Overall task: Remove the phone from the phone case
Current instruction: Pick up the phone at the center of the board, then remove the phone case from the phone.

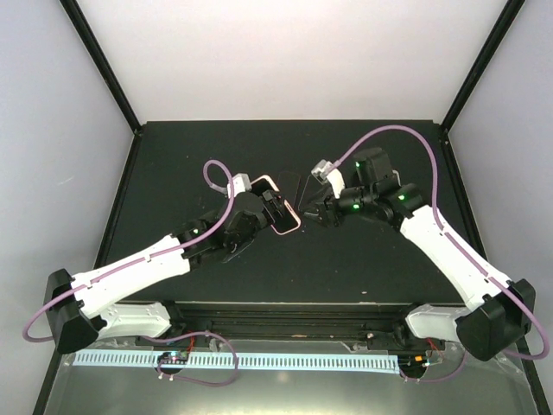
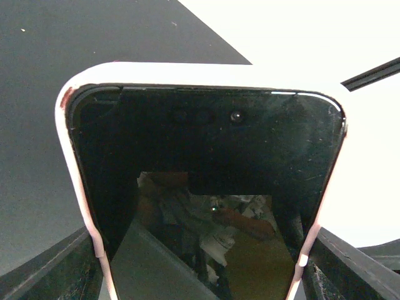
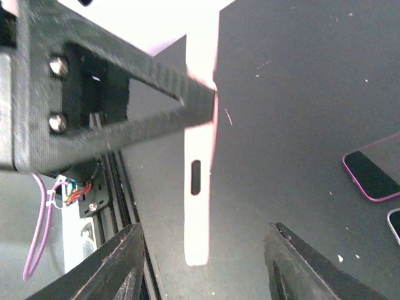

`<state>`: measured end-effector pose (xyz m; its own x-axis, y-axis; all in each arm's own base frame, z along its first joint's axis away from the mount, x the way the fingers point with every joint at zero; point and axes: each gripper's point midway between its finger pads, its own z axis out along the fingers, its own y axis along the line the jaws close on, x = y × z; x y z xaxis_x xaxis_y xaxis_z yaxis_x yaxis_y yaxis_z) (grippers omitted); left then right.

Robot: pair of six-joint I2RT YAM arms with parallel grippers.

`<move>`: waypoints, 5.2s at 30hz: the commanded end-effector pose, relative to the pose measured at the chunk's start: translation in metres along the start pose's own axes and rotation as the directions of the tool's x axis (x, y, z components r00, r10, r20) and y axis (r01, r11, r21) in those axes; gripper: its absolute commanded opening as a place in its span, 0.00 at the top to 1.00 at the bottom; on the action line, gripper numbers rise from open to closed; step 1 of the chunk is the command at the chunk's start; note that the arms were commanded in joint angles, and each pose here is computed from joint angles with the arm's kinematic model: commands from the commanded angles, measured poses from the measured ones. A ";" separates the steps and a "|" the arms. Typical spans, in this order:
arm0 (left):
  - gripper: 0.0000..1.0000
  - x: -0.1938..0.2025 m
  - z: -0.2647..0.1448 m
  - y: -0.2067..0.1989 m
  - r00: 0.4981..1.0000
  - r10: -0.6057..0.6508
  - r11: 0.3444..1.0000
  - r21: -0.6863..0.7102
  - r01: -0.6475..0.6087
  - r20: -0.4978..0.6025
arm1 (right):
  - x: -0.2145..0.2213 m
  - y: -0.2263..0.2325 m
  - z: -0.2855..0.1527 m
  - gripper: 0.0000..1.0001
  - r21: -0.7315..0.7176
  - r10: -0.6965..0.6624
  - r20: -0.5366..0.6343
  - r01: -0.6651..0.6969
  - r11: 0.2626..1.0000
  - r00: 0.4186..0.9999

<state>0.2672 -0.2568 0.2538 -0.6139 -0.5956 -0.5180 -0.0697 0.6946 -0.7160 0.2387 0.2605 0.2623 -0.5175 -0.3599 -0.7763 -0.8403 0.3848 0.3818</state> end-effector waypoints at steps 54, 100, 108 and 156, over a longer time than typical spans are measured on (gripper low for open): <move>0.01 -0.035 -0.082 -0.010 0.861 0.444 0.822 0.270 -0.501 0.247 | -0.013 0.022 -0.034 0.99 0.017 -0.028 0.051 0.028 0.999 0.998; 0.67 0.046 -0.139 -0.135 0.873 0.422 0.113 0.941 -0.319 0.245 | 0.025 0.099 -0.078 0.99 -0.338 -0.074 0.133 0.115 0.934 0.988; 0.74 0.048 -0.136 -0.133 0.877 0.423 0.127 0.942 -0.309 0.231 | 0.024 0.097 -0.077 0.99 -0.332 -0.069 0.135 0.110 0.937 0.988; 0.98 0.019 -0.190 -0.131 0.791 0.535 0.047 0.925 -0.377 0.295 | 0.057 0.128 -0.088 0.45 -0.303 -0.502 0.032 0.487 0.819 0.864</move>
<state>0.1163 -0.2888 0.3915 -0.3577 -0.1336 -0.9242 0.9321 -0.1113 -0.3446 0.0922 0.2124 0.3011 -0.0921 -0.4810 -0.8718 -0.9841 -0.0893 0.1532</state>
